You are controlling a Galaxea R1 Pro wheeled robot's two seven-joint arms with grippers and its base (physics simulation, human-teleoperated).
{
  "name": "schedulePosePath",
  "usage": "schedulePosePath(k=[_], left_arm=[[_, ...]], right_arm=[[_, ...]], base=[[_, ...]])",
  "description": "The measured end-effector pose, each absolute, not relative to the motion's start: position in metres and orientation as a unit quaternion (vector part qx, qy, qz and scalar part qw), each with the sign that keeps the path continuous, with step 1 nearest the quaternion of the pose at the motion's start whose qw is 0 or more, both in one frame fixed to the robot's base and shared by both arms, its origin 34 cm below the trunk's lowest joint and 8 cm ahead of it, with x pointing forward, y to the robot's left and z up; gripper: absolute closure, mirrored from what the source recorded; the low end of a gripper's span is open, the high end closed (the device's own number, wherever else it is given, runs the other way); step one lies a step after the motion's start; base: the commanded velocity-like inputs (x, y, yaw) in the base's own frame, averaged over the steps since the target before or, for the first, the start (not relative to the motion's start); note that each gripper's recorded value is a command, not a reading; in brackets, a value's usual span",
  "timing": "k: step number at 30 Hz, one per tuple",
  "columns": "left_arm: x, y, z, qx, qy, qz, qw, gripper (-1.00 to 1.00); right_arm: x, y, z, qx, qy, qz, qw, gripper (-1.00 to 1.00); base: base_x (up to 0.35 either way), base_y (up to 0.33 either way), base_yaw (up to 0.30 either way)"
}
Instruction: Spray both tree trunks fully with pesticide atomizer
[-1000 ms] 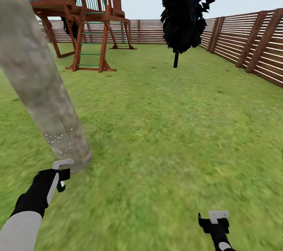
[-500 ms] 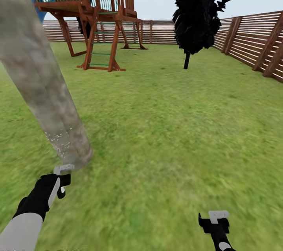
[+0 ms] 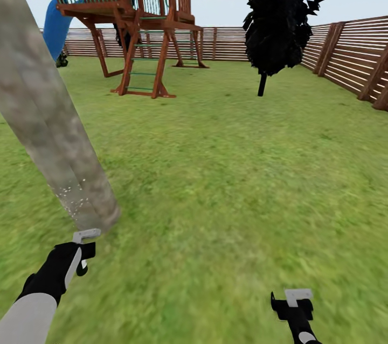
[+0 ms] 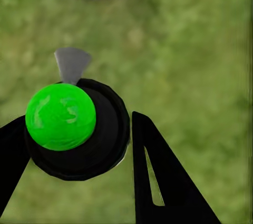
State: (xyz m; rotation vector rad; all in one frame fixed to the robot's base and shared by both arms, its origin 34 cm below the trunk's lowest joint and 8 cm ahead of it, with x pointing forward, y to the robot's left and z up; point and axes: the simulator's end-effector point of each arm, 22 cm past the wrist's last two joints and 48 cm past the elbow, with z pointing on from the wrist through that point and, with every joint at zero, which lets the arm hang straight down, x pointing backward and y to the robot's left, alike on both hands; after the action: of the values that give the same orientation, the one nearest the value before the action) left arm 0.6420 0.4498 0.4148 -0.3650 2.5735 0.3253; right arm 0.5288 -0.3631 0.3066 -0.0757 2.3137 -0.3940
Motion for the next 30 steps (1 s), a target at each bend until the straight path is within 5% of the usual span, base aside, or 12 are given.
schedulePosePath(k=[22, 30], left_arm=[[0.647, 0.453, 0.419, -0.142, 0.942, 0.131, 0.274, 1.0], [0.653, 0.452, 0.423, -0.14, 0.937, 0.132, 0.29, 1.0]], right_arm=[[0.529, -0.363, 0.307, -0.03, 0.909, -0.154, 0.386, -1.0], [0.529, -0.363, 0.307, -0.03, 0.909, -0.154, 0.386, -1.0]], base=[[0.143, -0.255, 0.275], [0.231, -0.192, 0.028]])
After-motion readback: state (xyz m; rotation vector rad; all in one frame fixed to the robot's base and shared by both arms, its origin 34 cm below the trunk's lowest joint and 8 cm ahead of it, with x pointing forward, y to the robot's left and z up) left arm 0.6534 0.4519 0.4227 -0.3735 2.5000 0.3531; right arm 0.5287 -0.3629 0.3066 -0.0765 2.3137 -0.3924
